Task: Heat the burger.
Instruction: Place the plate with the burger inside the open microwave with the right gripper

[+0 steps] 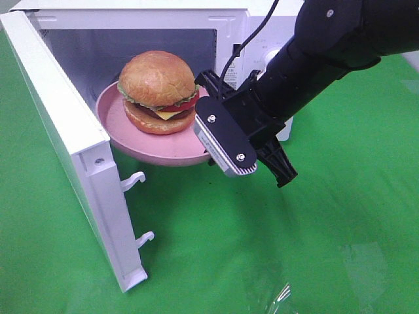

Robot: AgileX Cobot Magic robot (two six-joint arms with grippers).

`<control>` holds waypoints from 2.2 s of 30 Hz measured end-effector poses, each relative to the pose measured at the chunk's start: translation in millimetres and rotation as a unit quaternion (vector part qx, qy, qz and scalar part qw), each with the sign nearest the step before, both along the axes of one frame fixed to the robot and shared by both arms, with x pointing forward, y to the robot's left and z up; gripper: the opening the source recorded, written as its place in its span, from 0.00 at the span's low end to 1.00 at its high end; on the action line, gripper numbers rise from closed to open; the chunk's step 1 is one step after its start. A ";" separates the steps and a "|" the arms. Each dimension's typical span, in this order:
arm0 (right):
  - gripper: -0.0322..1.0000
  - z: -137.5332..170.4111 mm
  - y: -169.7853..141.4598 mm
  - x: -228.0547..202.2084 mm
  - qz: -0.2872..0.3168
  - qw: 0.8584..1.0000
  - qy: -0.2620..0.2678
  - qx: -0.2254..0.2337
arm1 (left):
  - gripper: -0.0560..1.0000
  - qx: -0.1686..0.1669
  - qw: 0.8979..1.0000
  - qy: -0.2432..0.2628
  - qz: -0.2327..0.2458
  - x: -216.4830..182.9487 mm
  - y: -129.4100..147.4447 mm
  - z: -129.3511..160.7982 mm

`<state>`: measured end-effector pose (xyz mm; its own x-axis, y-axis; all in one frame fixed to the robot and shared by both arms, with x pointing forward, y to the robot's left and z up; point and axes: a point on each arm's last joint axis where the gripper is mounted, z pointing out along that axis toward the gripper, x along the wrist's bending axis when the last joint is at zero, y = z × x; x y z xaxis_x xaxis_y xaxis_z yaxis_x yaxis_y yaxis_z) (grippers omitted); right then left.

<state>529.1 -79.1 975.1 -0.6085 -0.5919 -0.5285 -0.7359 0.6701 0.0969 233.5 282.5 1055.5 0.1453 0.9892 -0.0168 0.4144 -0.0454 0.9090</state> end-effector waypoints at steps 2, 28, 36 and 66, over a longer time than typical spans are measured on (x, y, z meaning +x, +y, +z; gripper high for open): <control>0.07 -0.8 2.2 4.0 0.002 1.000 -0.004 -0.002 | 0.05 0.000 1.000 0.000 0.000 0.0 0.0 0.0; 0.07 -10.7 31.2 46.1 0.015 0.998 -0.049 -0.043 | 0.05 0.000 1.000 0.000 0.000 0.0 0.0 0.0; 0.07 -13.3 40.4 64.0 -0.006 0.997 -0.058 -0.048 | 0.05 0.000 1.000 0.000 0.000 0.0 0.0 0.0; 0.07 -30.3 70.6 110.0 -0.070 0.996 -0.033 -0.033 | 0.05 0.000 1.000 0.000 0.000 0.0 0.0 0.0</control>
